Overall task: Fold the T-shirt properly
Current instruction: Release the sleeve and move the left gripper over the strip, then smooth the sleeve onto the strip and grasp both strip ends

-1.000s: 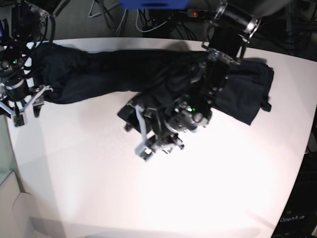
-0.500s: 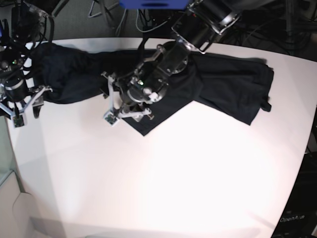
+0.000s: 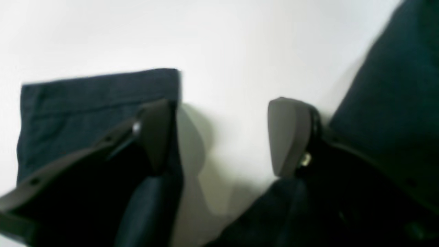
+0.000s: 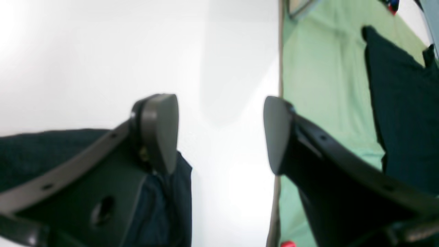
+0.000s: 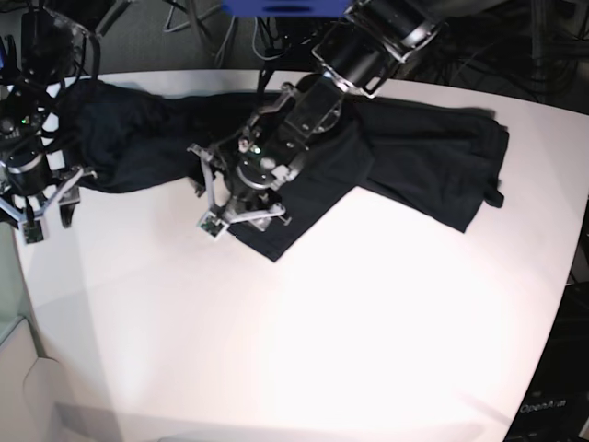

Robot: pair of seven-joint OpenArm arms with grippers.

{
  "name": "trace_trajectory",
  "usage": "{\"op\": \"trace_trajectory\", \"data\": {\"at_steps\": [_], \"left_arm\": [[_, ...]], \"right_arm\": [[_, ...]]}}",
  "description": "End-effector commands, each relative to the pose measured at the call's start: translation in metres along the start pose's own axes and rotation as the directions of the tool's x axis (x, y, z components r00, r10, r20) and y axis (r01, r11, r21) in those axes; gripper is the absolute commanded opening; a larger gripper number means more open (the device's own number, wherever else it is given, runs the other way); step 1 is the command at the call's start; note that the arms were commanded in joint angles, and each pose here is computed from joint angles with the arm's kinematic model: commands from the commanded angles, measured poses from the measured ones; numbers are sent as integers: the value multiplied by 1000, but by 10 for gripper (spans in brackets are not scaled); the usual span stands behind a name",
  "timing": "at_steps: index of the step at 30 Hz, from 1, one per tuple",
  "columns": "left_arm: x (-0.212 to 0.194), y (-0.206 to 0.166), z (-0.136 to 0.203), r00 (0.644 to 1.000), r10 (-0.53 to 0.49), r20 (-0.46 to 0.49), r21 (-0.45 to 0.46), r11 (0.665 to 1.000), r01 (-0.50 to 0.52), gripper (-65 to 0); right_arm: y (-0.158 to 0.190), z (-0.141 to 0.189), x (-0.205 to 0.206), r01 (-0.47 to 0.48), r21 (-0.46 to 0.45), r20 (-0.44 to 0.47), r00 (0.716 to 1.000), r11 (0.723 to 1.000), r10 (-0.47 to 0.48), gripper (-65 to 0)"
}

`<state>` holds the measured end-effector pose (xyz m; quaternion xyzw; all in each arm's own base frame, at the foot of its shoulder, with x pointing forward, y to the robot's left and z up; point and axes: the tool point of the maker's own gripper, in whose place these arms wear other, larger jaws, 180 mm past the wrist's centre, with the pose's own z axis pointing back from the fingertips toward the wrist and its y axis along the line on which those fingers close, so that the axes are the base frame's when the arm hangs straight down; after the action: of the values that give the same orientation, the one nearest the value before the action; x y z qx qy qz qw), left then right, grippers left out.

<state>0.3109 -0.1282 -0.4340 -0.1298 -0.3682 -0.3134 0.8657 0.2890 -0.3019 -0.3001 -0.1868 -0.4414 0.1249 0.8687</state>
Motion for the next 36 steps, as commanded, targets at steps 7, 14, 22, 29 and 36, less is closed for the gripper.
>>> {"op": "trace_trajectory", "data": {"at_steps": [7,14,22,29,36], "left_arm": [[20,-5,16,999,17,43,4,1000,-17,-232],[17,11,16,997,63,40,31,997,-64,-234],[-5,50,12,985,172,-4,106,980,-171,-469],[-21,48,7,983,180,-41,105,979,-175,-650],[38,67,53,956,228,184,131,958,-254,-650]], "right_arm": [[-7,3,11,-7,-18,41,999,1000,7,-260],[-6,2,10,-6,-16,38,999,1000,6,-260],[-6,2,10,-3,-15,39,999,1000,4,-260],[-5,2,10,-2,-14,39,999,1000,3,-260],[-5,2,10,-2,-14,39,999,1000,3,-260]]}}
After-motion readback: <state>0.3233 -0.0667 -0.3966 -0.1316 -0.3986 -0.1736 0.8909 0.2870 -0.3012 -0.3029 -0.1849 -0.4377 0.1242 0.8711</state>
